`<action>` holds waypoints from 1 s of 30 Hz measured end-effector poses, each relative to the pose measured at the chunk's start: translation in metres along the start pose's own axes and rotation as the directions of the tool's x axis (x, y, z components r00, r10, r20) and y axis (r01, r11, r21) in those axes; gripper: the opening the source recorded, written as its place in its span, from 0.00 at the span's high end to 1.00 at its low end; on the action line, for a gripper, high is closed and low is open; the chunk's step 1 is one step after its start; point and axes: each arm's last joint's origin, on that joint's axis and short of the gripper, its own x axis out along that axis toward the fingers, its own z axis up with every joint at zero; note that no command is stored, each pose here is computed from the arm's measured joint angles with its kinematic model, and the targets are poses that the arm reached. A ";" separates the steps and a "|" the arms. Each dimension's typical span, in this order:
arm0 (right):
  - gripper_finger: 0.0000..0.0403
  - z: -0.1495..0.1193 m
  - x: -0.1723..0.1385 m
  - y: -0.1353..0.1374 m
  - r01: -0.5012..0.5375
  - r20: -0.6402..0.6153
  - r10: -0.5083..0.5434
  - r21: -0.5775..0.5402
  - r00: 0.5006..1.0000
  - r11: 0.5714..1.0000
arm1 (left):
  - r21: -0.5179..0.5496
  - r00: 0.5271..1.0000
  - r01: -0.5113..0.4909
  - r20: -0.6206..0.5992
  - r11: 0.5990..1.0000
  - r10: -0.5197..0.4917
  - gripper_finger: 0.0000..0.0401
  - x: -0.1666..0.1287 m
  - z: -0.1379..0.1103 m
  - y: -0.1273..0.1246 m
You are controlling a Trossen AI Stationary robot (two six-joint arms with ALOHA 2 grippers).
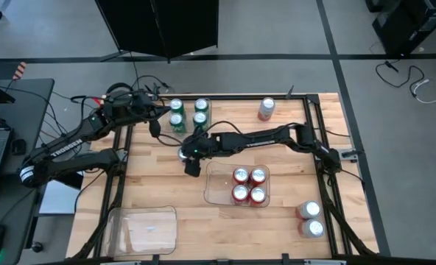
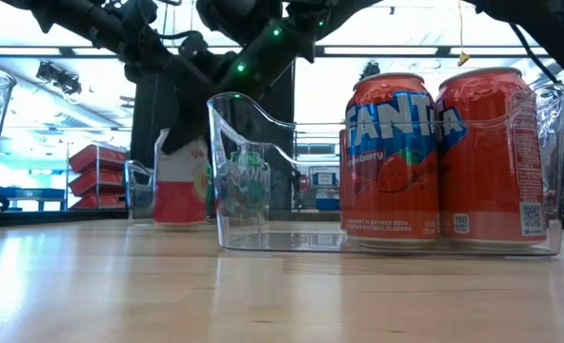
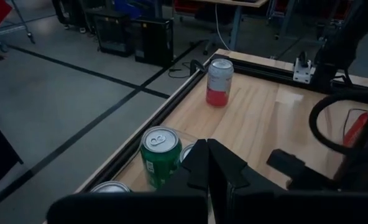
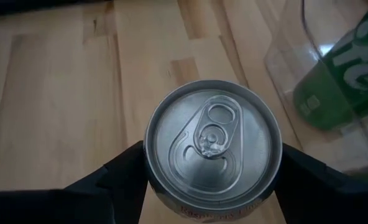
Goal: Sort soda cans
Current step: Move the pink white soda can from top right to top left
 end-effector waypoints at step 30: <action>0.04 0.009 -0.018 -0.005 0.028 0.015 -0.028 -0.052 1.000 0.998 | -0.004 1.000 0.011 -0.029 1.000 -0.011 1.00 0.000 -0.003 -0.001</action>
